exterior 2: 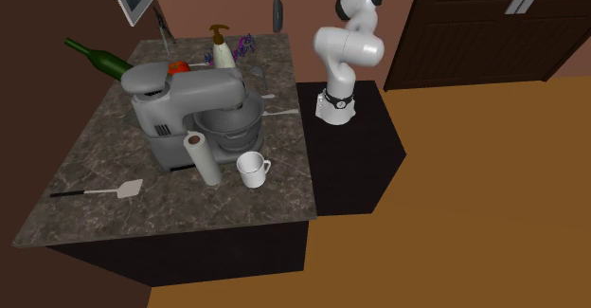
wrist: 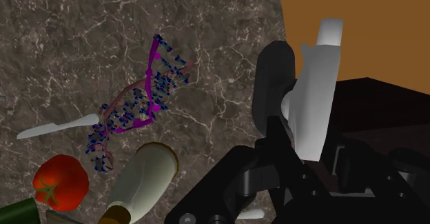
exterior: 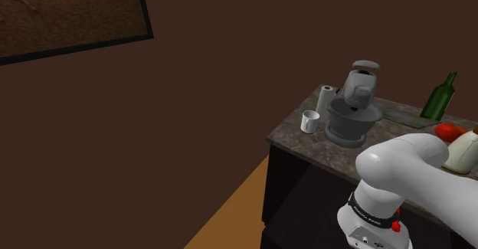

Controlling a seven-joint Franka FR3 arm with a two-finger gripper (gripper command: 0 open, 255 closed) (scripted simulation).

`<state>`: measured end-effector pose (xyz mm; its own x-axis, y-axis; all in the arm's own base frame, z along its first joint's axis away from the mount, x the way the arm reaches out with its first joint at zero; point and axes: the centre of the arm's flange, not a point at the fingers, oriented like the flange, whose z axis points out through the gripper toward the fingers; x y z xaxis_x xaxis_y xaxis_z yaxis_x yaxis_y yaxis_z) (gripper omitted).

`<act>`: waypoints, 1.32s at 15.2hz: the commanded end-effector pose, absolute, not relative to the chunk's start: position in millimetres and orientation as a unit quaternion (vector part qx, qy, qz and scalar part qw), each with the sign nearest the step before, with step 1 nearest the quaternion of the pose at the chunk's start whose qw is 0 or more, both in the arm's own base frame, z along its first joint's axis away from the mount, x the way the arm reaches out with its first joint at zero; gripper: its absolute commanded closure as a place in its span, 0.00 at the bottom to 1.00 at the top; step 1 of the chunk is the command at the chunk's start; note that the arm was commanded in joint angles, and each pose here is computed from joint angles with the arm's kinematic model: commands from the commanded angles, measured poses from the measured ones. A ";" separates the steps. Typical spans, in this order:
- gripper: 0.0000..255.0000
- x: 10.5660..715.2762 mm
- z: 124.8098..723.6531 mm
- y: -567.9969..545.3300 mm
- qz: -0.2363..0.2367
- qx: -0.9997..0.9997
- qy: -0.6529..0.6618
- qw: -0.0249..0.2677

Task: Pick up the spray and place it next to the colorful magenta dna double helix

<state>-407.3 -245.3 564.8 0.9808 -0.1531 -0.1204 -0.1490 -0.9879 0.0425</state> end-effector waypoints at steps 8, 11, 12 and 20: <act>1.00 -406.9 517.5 -245.7 -0.062 0.995 -0.076 0.017; 1.00 -406.9 501.6 -245.7 -0.062 0.995 -0.076 0.017; 1.00 -406.9 496.3 -245.7 -0.062 0.995 -0.076 0.017; 1.00 -406.9 454.1 -245.7 -0.062 0.995 -0.076 0.017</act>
<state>-407.1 -245.5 459.6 0.9808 -0.1531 -0.1210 -0.1490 -0.9879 0.0421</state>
